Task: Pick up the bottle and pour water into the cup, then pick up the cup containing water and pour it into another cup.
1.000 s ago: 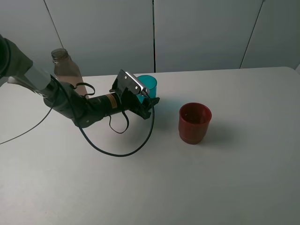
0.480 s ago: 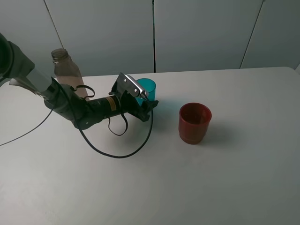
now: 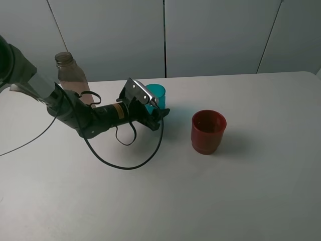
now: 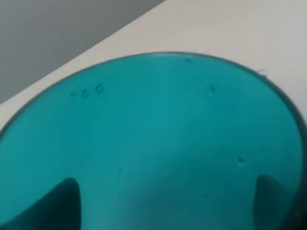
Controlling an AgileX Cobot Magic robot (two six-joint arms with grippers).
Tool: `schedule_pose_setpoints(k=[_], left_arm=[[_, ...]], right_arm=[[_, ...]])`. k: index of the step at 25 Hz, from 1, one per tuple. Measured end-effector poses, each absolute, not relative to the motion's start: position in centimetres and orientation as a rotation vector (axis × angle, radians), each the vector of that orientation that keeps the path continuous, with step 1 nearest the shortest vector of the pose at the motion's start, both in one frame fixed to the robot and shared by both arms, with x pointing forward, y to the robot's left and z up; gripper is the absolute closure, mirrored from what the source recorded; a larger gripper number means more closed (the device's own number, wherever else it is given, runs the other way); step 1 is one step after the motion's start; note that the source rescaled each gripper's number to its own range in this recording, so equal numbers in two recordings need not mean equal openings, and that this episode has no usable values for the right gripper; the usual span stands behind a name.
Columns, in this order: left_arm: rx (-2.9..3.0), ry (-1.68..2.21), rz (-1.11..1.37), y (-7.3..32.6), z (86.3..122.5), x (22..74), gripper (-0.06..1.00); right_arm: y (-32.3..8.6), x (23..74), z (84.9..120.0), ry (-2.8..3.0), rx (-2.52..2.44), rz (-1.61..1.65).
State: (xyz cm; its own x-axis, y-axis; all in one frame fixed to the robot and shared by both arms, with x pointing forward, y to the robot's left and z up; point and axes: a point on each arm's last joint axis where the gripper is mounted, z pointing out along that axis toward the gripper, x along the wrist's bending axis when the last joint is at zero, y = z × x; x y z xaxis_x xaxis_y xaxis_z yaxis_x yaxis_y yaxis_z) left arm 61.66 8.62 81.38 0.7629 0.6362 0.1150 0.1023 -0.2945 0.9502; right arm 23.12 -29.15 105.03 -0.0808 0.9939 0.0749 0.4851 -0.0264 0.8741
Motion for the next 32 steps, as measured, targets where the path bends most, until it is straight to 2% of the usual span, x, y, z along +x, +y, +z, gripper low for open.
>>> schedule_pose_setpoints(k=[1,3,11,21,26,32], left_arm=[[1.822,0.570,0.583,8.6,81.5,61.7,0.02],[1.808,0.561,0.594,8.5,82.5,61.8,-0.04],[1.755,0.518,0.680,8.3,89.4,62.3,-0.04],[1.635,0.623,0.724,8.1,101.0,60.1,-0.04],[1.679,0.938,0.740,10.6,105.0,58.5,-0.06],[1.830,1.050,0.653,14.8,111.0,53.3,-0.06]], right_arm=[[-29.2,23.1,105.0,1.631,1.562,1.037],[-29.2,23.1,105.0,1.631,1.562,1.037],[-29.2,23.1,105.0,1.627,1.568,1.040],[-29.2,23.1,105.0,1.627,1.568,1.040],[-29.2,23.1,105.0,1.627,1.568,1.040],[-29.2,23.1,105.0,1.627,1.568,1.040]])
